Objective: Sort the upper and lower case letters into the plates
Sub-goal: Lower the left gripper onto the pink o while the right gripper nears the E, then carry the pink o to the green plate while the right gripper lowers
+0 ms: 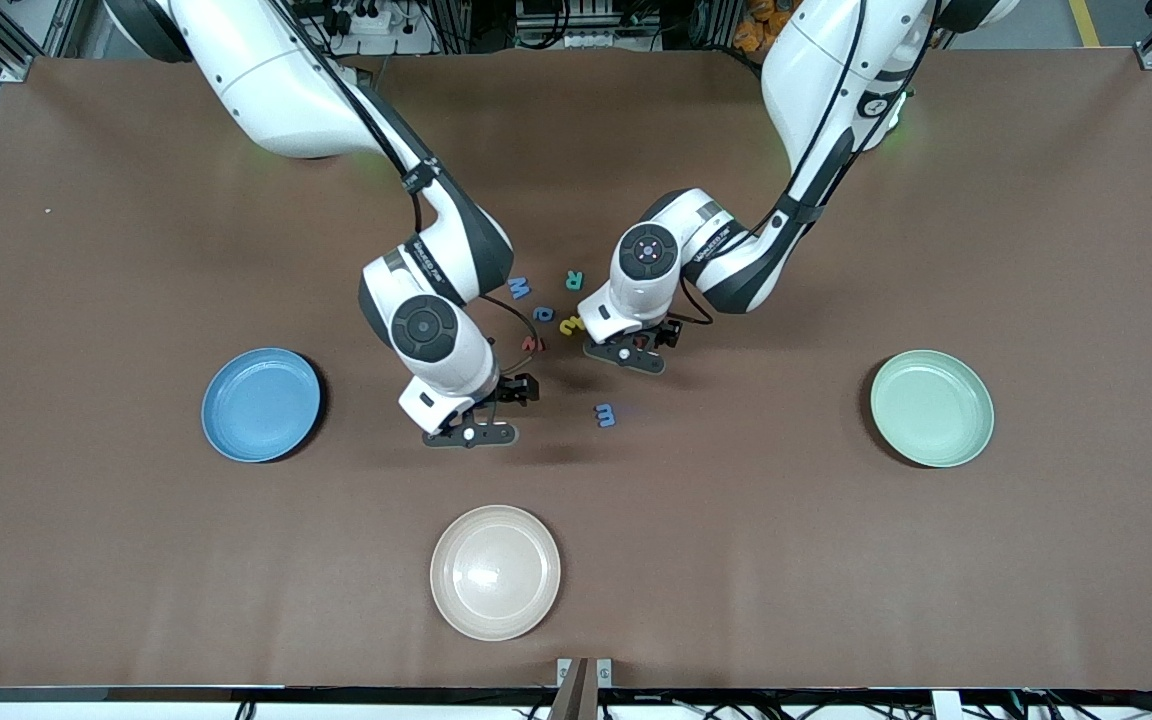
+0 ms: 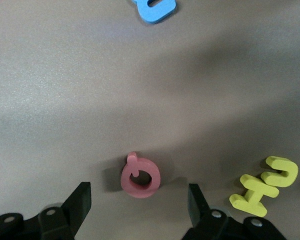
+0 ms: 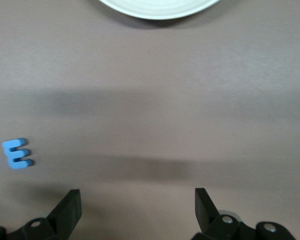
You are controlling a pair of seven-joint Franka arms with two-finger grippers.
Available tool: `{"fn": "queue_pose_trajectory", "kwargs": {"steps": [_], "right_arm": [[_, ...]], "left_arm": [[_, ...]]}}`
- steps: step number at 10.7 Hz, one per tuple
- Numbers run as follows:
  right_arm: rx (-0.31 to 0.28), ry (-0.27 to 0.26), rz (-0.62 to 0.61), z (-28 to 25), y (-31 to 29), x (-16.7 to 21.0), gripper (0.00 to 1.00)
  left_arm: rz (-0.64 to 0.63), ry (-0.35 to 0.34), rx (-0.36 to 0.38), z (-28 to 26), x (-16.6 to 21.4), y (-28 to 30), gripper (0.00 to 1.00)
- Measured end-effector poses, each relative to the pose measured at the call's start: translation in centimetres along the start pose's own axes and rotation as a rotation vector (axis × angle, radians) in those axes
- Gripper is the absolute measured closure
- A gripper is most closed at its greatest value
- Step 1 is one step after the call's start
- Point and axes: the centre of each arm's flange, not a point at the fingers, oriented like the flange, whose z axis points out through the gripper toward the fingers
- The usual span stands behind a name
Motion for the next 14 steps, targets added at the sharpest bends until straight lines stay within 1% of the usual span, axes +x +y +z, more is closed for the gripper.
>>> {"fn": "queue_pose_trajectory", "kwargs": {"steps": [1, 3, 6, 8, 11, 13, 14], "right_arm": [[0.006, 0.009, -0.015, -0.2, -1.2, -0.2, 0.00], [0.010, 0.018, -0.023, -0.6, -1.9, -0.2, 0.00], [0.002, 0.022, 0.010, -1.0, 1.4, 1.8, 0.00], [-0.003, 0.013, 0.031, -1.4, 4.5, 3.4, 0.00], [-0.007, 0.001, 0.033, -1.2, 5.0, 3.5, 0.00], [-0.009, -0.002, 0.033, -1.1, 5.0, 3.4, 0.00], [-0.009, -0.001, 0.034, -1.1, 5.1, 3.5, 0.00]], "left_arm": [[-0.002, 0.001, 0.000, 0.1, 0.1, 0.0, 0.17], [-0.005, 0.001, 0.000, 0.2, 0.4, -0.2, 0.19], [-0.006, -0.003, 0.002, 0.5, 0.4, -0.3, 0.21], [-0.007, -0.010, 0.004, 1.0, 0.3, -0.3, 0.23], [-0.008, -0.012, 0.005, 1.2, 0.4, -0.4, 0.29], [-0.012, -0.003, 0.004, 0.7, 0.8, -0.6, 0.61], [-0.015, 0.002, 0.003, 0.5, 1.0, -0.7, 0.65]]}}
